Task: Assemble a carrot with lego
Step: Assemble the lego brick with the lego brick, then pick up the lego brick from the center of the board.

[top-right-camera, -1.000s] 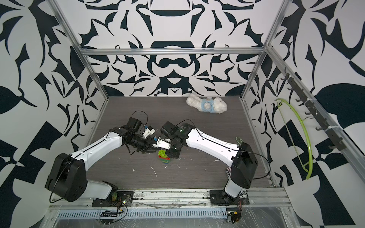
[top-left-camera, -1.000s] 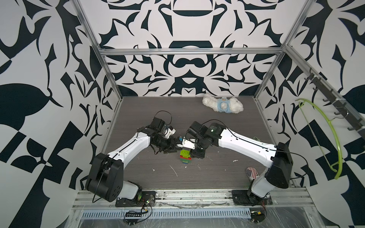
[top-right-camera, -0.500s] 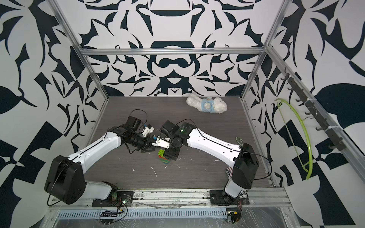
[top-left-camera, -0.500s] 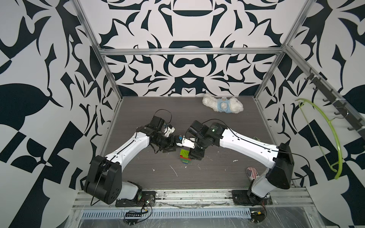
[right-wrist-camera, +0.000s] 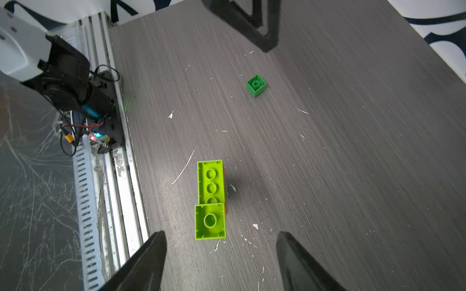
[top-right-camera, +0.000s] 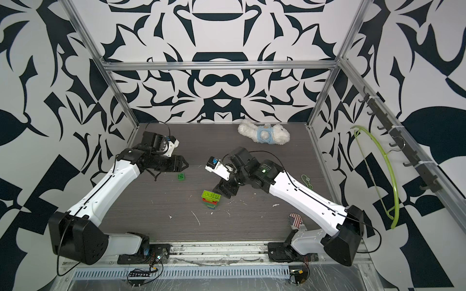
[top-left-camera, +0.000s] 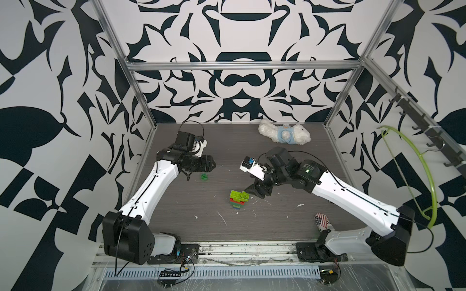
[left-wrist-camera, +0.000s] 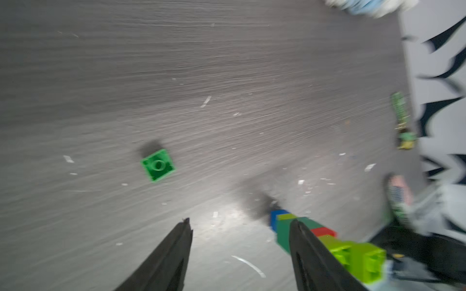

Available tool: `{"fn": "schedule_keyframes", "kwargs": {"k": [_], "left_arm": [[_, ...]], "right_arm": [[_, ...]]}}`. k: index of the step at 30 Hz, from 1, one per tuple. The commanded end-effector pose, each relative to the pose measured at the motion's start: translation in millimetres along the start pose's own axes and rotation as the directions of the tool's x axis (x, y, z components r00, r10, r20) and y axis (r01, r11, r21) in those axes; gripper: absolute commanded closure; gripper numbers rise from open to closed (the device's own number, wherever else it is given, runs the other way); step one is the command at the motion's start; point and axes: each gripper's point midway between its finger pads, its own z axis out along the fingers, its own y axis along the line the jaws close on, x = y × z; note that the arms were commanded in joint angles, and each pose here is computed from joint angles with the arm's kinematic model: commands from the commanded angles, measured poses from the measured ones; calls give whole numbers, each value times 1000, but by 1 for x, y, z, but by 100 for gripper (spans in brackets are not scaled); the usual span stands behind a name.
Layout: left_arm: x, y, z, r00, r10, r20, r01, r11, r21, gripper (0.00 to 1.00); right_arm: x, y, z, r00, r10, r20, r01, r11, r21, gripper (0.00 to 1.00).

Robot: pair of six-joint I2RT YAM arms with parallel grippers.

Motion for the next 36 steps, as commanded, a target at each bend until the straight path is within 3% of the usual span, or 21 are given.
{"fn": "schedule_keyframes", "kwargs": {"k": [1,5,9,17,22,26,36], "left_arm": [[13,29,21,942,332,-56,-336,934,-117,32],[21,33,39,794,591,-143,-601,799,-37,30],[44,52,58,643,711,-285,-716,690,106,27],[42,82,90,497,814,-301,-799,564,207,23],[40,91,109,456,841,-290,-814,526,247,23],[40,92,118,461,843,-278,-802,529,276,26],[45,83,126,484,839,-249,-772,543,331,51]], "right_arm": [[-27,-10,-12,982,90,163,-93,996,8,26],[-20,-21,-21,968,140,207,-150,988,34,26],[-14,-23,-28,964,148,220,-159,987,33,27],[0,-18,-24,972,129,196,-132,991,5,29],[7,-20,-15,977,142,156,-144,990,3,30],[11,-21,-13,979,149,141,-151,989,5,31],[18,-26,-4,981,166,104,-167,986,7,31]]}}
